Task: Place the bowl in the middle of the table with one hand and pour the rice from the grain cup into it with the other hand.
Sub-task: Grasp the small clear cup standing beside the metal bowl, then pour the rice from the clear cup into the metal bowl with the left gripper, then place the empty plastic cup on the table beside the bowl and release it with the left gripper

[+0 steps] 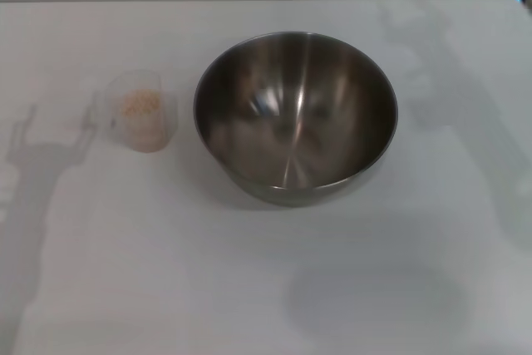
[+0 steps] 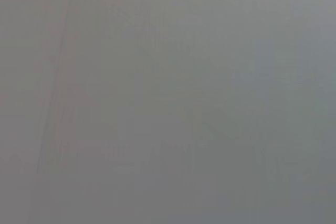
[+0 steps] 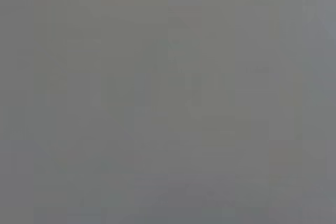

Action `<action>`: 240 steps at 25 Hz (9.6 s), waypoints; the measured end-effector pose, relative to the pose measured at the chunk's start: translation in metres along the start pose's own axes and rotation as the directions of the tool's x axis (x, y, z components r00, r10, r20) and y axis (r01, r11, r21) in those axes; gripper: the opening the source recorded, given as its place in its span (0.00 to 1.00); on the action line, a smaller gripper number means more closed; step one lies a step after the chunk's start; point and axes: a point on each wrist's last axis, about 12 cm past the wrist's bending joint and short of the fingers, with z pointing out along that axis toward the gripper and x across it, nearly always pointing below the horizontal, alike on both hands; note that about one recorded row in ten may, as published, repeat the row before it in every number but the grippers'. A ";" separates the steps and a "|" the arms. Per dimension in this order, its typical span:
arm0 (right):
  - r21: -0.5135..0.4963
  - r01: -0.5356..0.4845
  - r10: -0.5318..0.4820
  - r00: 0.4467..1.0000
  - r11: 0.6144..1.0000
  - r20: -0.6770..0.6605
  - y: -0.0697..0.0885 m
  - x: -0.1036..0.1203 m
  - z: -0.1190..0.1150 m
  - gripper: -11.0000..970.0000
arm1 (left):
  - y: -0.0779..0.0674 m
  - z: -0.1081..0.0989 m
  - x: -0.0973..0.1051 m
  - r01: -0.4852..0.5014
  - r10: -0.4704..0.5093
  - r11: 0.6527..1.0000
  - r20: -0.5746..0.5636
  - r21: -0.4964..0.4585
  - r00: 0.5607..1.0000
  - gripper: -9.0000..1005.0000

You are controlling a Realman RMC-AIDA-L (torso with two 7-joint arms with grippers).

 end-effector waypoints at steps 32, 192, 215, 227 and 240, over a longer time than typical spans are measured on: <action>0.122 -0.245 0.217 0.954 0.962 0.207 -0.015 0.103 -0.056 0.55 | -0.063 -0.031 0.042 -0.101 0.084 0.995 -0.464 -0.013 0.882 0.80; 0.173 -0.204 0.162 0.960 0.964 0.230 -0.029 0.110 -0.065 0.55 | -0.152 0.030 0.029 -0.907 0.745 -0.421 0.576 0.016 -0.336 0.05; 0.176 -0.213 0.169 0.957 0.961 0.234 -0.030 0.110 -0.067 0.55 | -0.141 0.046 0.008 -0.959 0.934 0.174 0.270 0.221 0.232 0.06; 0.155 -0.250 0.209 0.948 0.956 0.241 -0.027 0.110 -0.067 0.55 | -0.088 0.054 0.019 -0.466 0.472 0.880 -0.259 0.086 0.843 0.06; 0.147 -0.250 0.206 0.943 0.957 0.259 -0.027 0.108 -0.069 0.55 | -0.052 0.050 0.063 -0.152 0.133 0.988 -0.542 0.010 0.830 0.07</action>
